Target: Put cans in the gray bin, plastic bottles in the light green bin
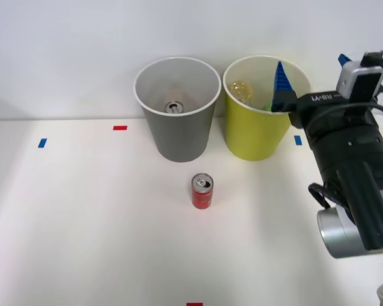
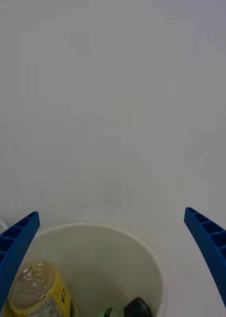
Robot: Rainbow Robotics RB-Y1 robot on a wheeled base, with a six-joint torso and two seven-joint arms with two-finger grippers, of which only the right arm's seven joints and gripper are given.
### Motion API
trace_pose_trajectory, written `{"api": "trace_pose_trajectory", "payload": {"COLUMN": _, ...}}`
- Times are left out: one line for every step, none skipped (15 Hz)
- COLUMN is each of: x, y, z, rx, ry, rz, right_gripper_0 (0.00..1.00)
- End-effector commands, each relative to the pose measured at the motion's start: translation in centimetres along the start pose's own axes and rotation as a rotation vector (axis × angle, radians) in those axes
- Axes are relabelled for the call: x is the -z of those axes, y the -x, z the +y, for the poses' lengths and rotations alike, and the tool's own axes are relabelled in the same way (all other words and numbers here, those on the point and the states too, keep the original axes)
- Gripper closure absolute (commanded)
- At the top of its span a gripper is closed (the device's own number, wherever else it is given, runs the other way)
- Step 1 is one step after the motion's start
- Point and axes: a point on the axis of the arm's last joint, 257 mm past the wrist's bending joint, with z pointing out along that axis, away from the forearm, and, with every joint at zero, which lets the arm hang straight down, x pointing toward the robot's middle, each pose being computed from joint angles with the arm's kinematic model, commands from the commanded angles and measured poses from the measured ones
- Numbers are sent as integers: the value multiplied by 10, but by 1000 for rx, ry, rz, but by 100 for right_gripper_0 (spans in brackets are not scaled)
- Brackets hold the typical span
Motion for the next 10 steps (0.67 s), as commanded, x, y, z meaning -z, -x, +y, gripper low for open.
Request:
{"api": "trace_pose_trajectory", "payload": {"x": 44, "y": -19, "z": -5, "rx": -22, "ry": 3, "rz": 49, "right_gripper_0": 0}}
{"api": "trace_pose_trajectory", "payload": {"x": 57, "y": -32, "z": -5, "rx": -34, "ry": 8, "rz": 75, "right_gripper_0": 0}}
{"api": "trace_pose_trajectory", "payload": {"x": 68, "y": -43, "z": -8, "rx": -38, "ry": 7, "rz": 100, "right_gripper_0": 0}}
{"api": "trace_pose_trajectory", "payload": {"x": 82, "y": -58, "z": -9, "rx": -46, "ry": 4, "rz": 135, "right_gripper_0": 0}}
{"api": "trace_pose_trajectory", "payload": {"x": 93, "y": -67, "z": -11, "rx": -51, "ry": 1, "rz": 157, "right_gripper_0": 0}}
{"api": "trace_pose_trajectory", "payload": {"x": 104, "y": -78, "z": -13, "rx": -55, "ry": -5, "rz": 185, "right_gripper_0": 0}}
{"api": "trace_pose_trajectory", "payload": {"x": 115, "y": -88, "z": -15, "rx": -63, "ry": -14, "rz": 211, "right_gripper_0": 0}}
{"api": "trace_pose_trajectory", "payload": {"x": 125, "y": -96, "z": -17, "rx": -67, "ry": -25, "rz": 235, "right_gripper_0": 0}}
{"api": "trace_pose_trajectory", "payload": {"x": 135, "y": -103, "z": -18, "rx": -71, "ry": -32, "rz": 257, "right_gripper_0": 0}}
{"api": "trace_pose_trajectory", "payload": {"x": 146, "y": -110, "z": -17, "rx": -77, "ry": -34, "rz": 275, "right_gripper_0": 0}}
